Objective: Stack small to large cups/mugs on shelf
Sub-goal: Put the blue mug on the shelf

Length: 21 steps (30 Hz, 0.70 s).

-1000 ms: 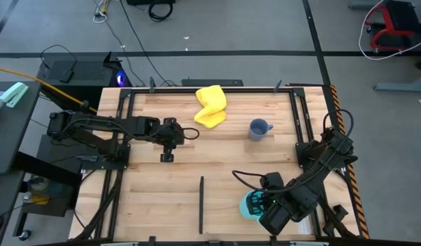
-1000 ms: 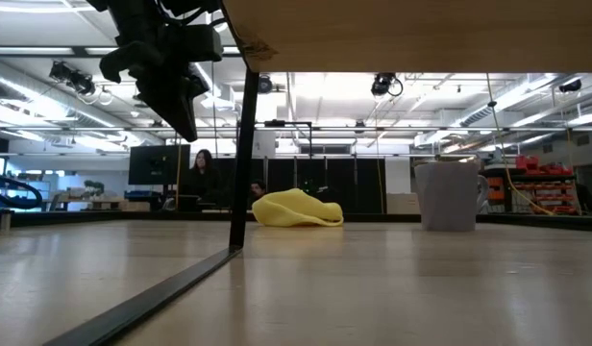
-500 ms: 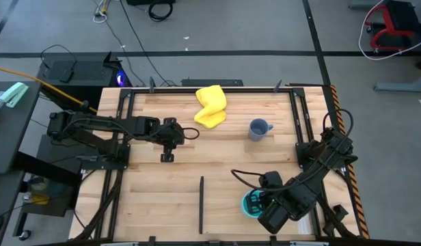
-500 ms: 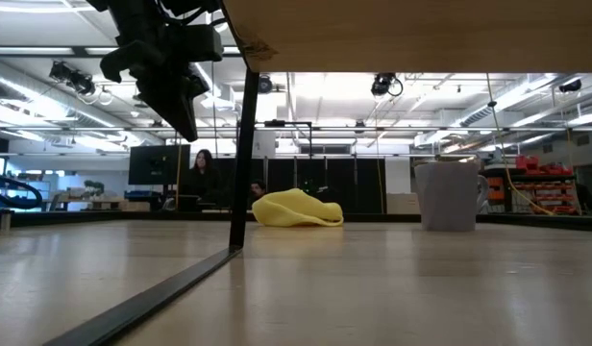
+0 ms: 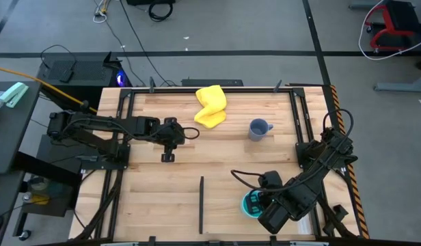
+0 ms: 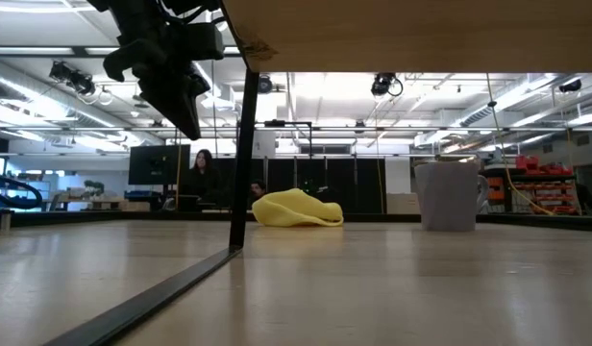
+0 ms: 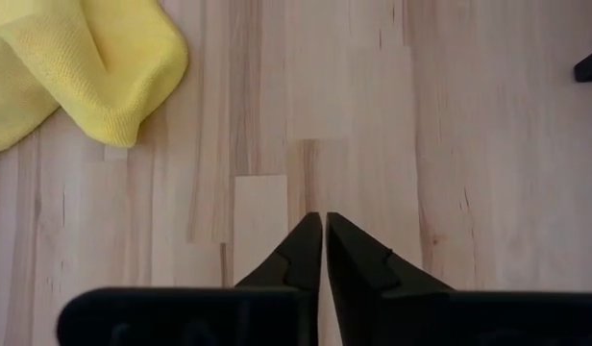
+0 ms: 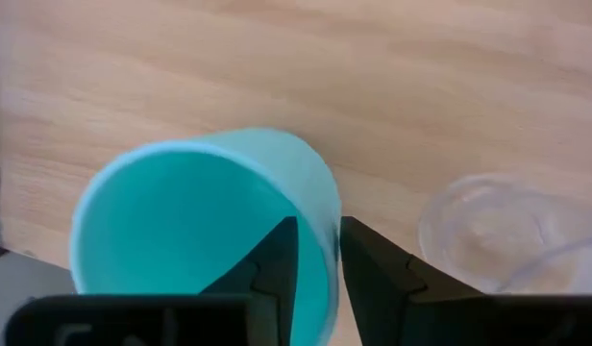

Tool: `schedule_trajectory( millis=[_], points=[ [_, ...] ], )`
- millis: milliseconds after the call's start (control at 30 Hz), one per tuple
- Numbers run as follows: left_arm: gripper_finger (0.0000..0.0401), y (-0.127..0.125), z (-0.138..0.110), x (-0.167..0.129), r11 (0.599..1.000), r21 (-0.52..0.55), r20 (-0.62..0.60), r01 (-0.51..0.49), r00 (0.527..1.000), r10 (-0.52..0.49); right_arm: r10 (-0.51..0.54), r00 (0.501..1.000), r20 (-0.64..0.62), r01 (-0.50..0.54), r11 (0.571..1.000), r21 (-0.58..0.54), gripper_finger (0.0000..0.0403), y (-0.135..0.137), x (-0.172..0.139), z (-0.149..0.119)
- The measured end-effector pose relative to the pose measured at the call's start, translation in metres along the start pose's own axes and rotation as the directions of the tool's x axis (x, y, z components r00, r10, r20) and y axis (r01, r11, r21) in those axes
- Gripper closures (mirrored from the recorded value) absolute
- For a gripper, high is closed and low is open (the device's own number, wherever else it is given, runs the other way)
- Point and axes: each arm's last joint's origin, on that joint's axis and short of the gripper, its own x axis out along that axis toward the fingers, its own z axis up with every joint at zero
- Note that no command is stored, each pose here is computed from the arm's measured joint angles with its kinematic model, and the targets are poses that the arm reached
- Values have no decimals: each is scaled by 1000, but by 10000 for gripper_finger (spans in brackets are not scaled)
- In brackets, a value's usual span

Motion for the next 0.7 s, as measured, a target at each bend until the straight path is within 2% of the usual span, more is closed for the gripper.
schedule_trajectory(
  millis=[233, 533, 700],
  points=[
    [390, 0, 1, 0, 1000, -1, 7, -1, 1000, 1, 16, 1000, 21, -15, 999, -38, 314, -1, -1, -2],
    [375, 0, 1, 0, 1000, -18, 6, -1, 1000, 1, 29, 999, 33, -28, 999, -47, 314, -3, -2, -5],
    [380, 0, 1, 0, 1000, -19, 6, -1, 1000, 1, 31, 999, 33, -29, 998, -47, 314, -4, -2, -6]
  ],
)
